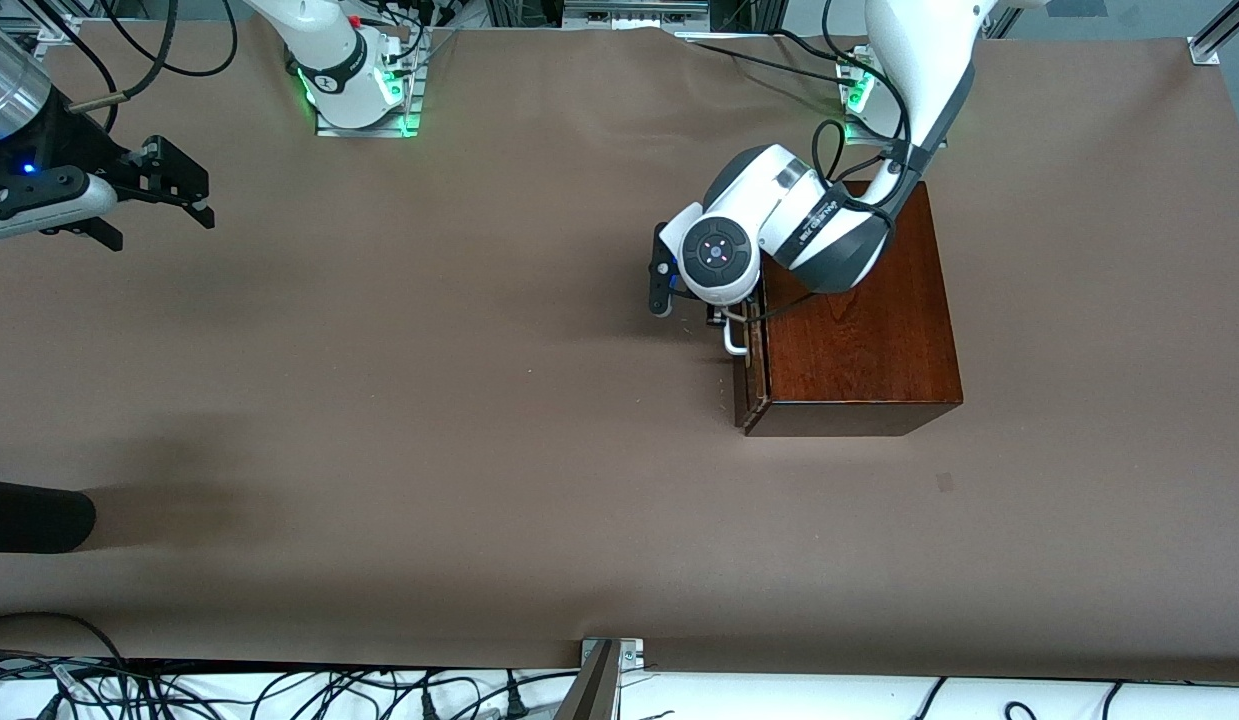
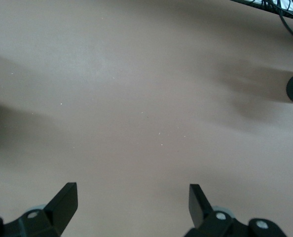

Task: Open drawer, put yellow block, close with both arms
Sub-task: 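Move the left gripper to the drawer handle while the right gripper retracts, then push the drawer shut with the left gripper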

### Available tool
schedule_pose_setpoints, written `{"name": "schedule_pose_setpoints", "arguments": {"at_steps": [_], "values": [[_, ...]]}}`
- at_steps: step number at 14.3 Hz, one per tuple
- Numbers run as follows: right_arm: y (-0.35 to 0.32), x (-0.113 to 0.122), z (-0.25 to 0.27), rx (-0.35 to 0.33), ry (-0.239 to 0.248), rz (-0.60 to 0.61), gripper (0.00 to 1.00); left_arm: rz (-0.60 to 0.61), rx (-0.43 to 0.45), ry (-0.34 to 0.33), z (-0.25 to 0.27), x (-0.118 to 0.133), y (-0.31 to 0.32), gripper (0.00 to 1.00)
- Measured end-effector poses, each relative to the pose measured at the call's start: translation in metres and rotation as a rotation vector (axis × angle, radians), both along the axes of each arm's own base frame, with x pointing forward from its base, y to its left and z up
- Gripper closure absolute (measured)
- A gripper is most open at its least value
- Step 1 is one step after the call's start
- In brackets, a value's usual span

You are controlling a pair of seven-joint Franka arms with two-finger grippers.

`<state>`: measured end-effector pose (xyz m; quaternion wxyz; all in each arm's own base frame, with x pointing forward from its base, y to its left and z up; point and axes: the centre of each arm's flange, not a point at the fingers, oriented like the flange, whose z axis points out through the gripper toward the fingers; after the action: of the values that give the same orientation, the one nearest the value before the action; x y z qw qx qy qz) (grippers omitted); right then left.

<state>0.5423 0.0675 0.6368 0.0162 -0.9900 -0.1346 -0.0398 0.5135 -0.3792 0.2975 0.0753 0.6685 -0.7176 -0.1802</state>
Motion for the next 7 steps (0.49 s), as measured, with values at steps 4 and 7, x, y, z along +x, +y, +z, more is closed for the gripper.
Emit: {"name": "schedule_pose_setpoints", "arguments": {"at_steps": [4, 7], "values": [[0.000, 0.000, 0.002, 0.000, -0.004, 0.000, 0.00, -0.006, 0.015, -0.023, 0.006, 0.005, 0.006, 0.00], [0.001, -0.001, 0.002, 0.000, 0.000, 0.001, 0.00, -0.007, 0.007, -0.042, 0.018, 0.006, 0.005, 0.00]]}}
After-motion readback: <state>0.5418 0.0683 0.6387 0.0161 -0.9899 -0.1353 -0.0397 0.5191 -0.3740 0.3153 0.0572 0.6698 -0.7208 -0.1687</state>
